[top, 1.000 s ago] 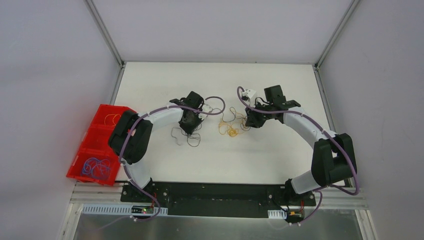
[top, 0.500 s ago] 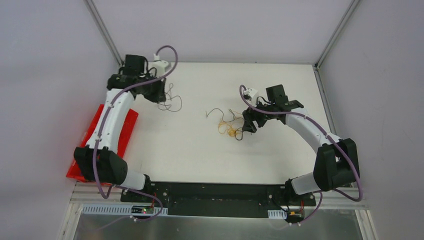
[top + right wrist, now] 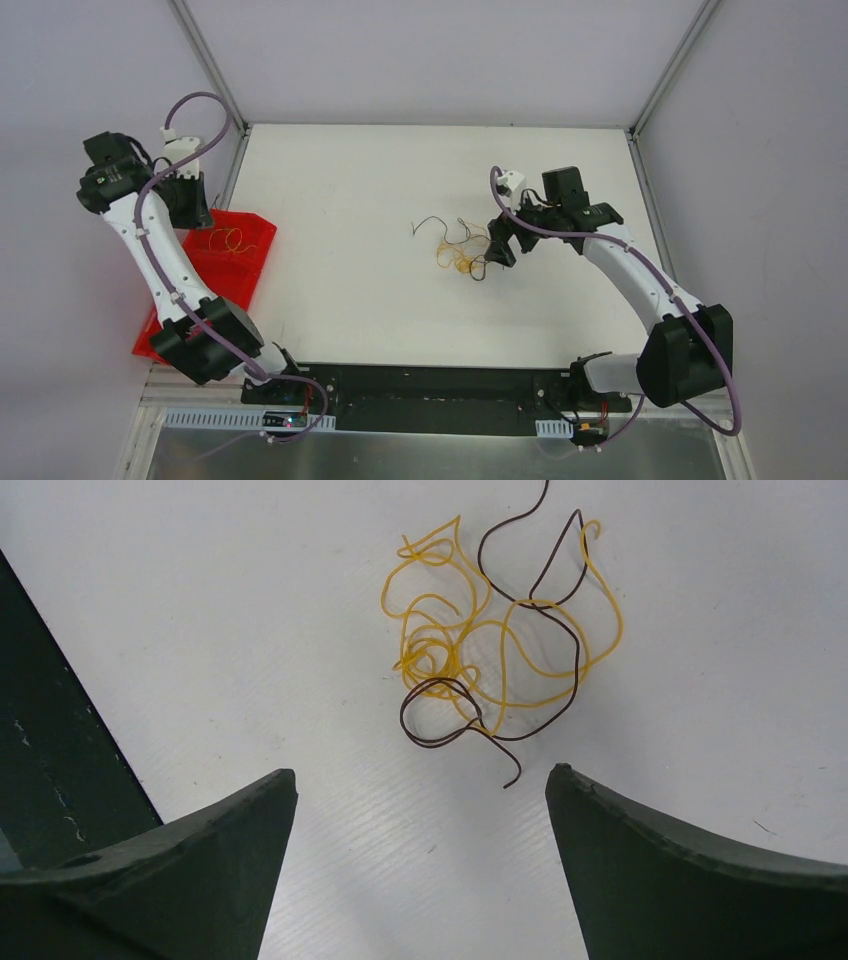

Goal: Untangle the cables

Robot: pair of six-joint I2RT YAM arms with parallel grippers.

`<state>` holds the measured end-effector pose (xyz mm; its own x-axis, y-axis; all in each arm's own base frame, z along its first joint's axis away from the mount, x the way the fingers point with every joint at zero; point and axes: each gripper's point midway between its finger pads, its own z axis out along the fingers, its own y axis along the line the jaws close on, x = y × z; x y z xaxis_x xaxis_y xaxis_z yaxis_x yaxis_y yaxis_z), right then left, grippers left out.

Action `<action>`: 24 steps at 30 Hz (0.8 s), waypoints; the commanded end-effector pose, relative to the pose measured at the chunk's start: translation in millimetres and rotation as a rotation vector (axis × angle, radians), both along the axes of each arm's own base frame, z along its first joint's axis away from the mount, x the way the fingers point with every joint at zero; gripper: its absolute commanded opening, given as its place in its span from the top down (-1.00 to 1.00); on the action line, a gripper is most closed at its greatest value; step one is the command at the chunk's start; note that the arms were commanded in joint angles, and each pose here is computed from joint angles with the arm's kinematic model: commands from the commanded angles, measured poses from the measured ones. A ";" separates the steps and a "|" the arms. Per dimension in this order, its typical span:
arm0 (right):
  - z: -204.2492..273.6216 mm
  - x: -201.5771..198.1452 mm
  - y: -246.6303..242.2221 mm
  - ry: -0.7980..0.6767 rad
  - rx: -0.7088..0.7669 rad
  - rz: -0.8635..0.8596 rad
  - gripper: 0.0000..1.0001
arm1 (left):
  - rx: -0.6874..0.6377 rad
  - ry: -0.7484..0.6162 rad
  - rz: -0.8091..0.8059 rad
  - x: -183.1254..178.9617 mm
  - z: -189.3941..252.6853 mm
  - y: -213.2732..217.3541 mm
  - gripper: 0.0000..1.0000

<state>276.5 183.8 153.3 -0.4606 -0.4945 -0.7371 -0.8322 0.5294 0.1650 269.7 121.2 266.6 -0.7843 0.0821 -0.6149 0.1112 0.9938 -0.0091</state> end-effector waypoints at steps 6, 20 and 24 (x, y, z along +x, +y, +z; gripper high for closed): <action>20.6 -7.4 1.5 -0.031 0.035 0.018 -0.99 | -0.044 0.135 0.047 -48.3 -50.9 64.8 1.00; 19.3 -7.9 -0.7 -0.013 0.019 0.009 -0.99 | -0.082 0.248 0.043 -37.7 -126.6 96.0 1.00; 18.4 -7.8 -1.3 -0.010 0.017 0.004 -0.99 | 0.017 0.294 0.006 -37.8 -151.7 106.0 1.00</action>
<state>267.4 180.8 156.1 -0.4724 -0.4984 -0.7269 -0.8296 0.5298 0.1759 230.7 215.6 137.9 -0.9176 0.0025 -0.3974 0.0490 0.9930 -0.1070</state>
